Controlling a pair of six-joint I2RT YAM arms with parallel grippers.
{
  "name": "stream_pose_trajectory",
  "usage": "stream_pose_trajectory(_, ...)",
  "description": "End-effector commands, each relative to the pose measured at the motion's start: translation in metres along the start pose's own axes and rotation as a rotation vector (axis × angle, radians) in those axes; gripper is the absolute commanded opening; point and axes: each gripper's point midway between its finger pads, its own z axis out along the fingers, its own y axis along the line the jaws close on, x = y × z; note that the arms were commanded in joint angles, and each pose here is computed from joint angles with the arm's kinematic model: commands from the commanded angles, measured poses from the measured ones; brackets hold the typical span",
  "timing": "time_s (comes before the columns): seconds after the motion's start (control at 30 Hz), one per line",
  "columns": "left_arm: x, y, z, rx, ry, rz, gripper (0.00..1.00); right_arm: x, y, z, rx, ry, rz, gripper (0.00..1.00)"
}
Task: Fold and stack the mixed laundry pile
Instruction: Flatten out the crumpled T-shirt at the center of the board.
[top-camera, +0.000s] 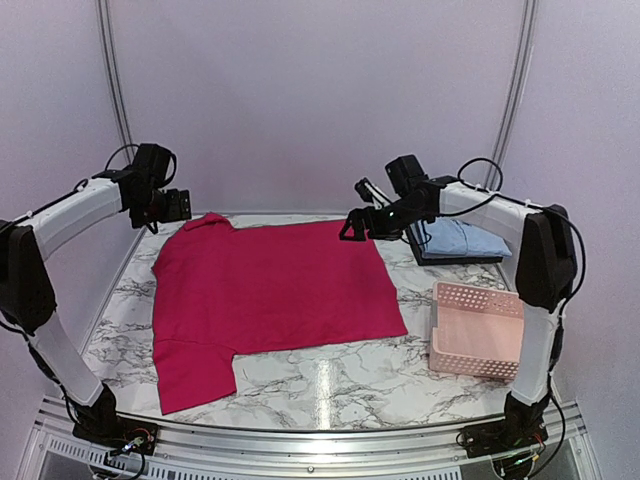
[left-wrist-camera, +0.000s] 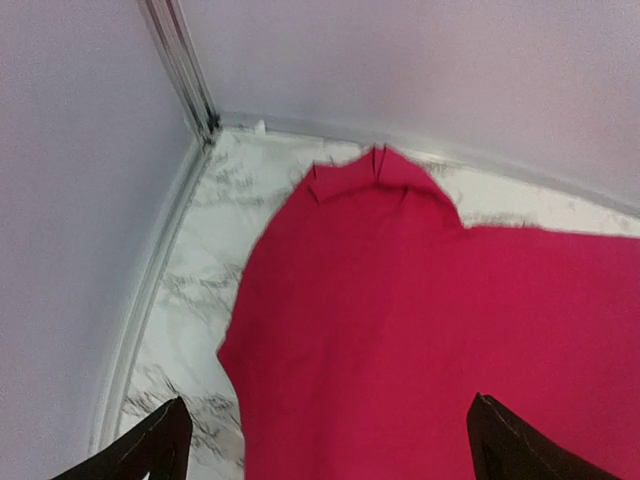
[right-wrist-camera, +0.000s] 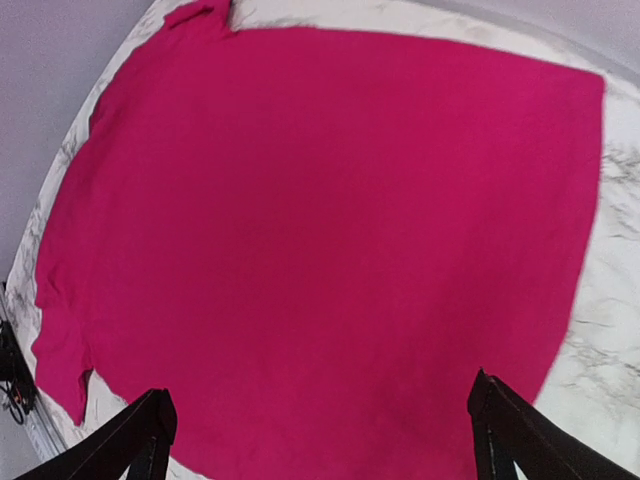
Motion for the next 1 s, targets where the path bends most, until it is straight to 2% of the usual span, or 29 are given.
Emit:
stream_pose_trajectory(0.0,0.078,-0.011,0.016,0.081,0.211,-0.060,0.99,0.035,0.019,0.047,-0.103,0.100,-0.044,0.97)
stream_pose_trajectory(0.17,0.128,-0.005,0.017,0.086,0.300,-0.086,0.99,0.083,0.012,0.076,-0.134,0.203,-0.011,0.96)
stream_pose_trajectory(0.4,0.177,0.008,0.045,-0.008,0.415,-0.061,0.99,0.146,-0.002,0.080,-0.115,0.311,0.039,0.96)
stream_pose_trajectory(0.5,0.179,0.005,0.046,0.003,0.428,-0.070,0.98,0.148,0.006,0.071,-0.129,0.304,0.049,0.96)
stream_pose_trajectory(0.7,0.170,0.004,0.001,0.100,0.383,-0.176,0.97,0.134,0.017,0.033,-0.100,0.257,0.038,0.96)
stream_pose_trajectory(0.83,0.192,0.002,-0.023,0.138,0.409,-0.236,0.94,0.137,0.018,0.013,-0.073,0.239,-0.001,0.96)
stream_pose_trajectory(0.97,0.226,0.002,-0.026,0.121,0.468,-0.242,0.92,0.150,0.017,0.018,-0.088,0.268,-0.002,0.94)
